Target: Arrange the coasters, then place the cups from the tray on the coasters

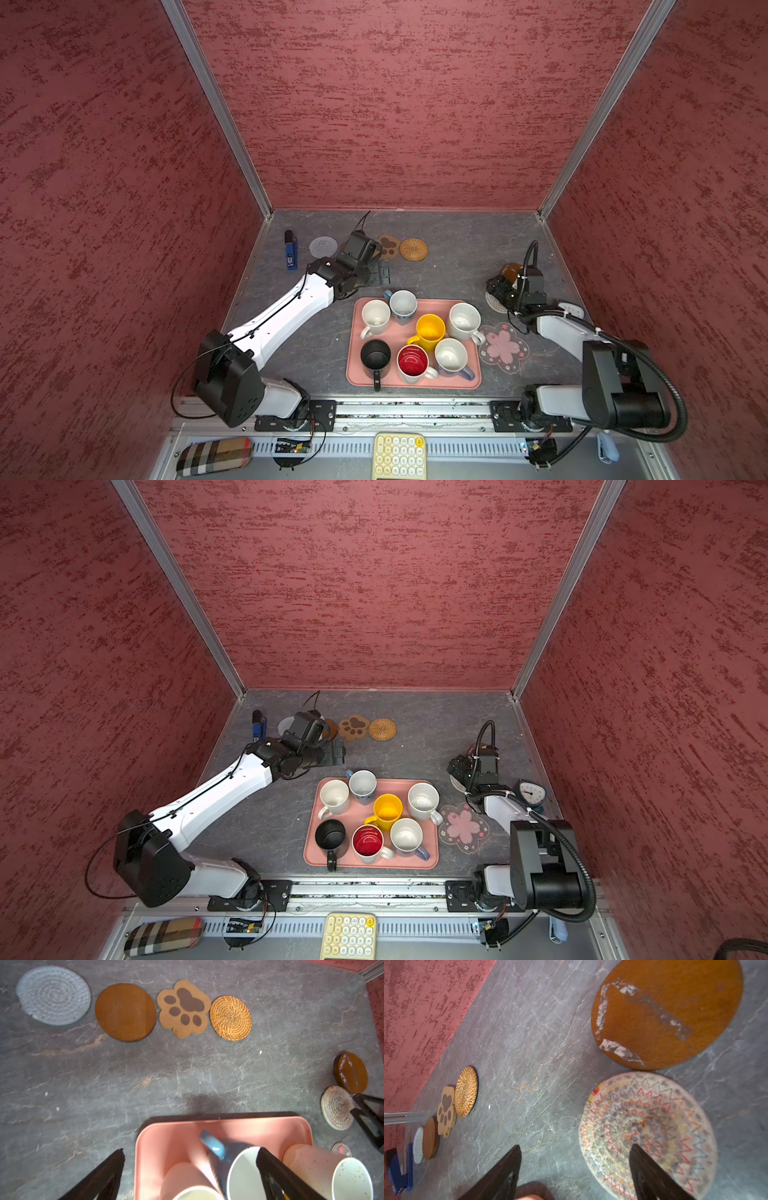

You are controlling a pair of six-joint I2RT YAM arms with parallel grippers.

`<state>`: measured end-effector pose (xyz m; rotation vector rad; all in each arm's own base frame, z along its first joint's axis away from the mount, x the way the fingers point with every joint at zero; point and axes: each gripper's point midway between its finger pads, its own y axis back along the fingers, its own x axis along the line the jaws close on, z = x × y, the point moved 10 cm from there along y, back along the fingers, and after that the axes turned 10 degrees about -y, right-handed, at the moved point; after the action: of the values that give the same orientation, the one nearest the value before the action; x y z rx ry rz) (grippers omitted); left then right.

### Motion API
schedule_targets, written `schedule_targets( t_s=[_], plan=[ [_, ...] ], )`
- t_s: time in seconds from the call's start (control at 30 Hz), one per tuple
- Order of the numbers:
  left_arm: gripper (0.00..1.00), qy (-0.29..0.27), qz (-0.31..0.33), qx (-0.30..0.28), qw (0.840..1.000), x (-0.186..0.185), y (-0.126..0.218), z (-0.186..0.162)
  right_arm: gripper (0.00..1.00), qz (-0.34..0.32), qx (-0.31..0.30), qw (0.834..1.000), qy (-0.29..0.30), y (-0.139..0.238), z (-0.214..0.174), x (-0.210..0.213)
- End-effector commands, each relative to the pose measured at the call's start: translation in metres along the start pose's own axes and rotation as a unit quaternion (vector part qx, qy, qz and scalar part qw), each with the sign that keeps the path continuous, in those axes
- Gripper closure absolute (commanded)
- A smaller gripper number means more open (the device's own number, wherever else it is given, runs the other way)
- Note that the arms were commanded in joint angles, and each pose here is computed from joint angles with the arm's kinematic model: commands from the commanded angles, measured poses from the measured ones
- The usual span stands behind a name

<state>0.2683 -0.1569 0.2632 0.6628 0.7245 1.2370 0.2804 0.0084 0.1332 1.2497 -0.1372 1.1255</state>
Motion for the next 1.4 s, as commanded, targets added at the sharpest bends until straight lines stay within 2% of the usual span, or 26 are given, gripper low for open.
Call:
schedule_targets(
  t_s=[0.0,0.33,0.53,0.97,1.13,1.37],
  plan=[
    [0.0,0.009,0.016,-0.001,1.0,0.006,0.007,-0.008,0.17,0.006,-0.029,0.999,-0.015,-0.004,0.008,0.003],
    [0.0,0.003,0.0,-0.001,1.0,0.004,0.009,-0.015,0.16,-0.015,-0.01,1.0,-0.015,-0.016,0.007,-0.002],
    [0.0,0.002,-0.02,-0.005,1.0,0.005,0.014,-0.021,0.16,-0.025,0.024,0.999,-0.012,-0.034,0.009,0.001],
    [0.0,-0.006,-0.009,0.001,1.0,0.014,0.02,-0.033,0.17,0.013,0.103,0.994,0.02,-0.072,0.014,0.044],
    [0.0,0.008,-0.013,-0.001,1.0,0.017,0.024,-0.04,0.17,0.019,0.12,0.992,0.034,-0.087,0.014,0.06],
    [0.0,0.04,-0.014,-0.008,0.999,0.032,0.043,-0.069,0.17,0.027,0.136,0.988,0.06,-0.114,0.015,0.09]
  ],
)
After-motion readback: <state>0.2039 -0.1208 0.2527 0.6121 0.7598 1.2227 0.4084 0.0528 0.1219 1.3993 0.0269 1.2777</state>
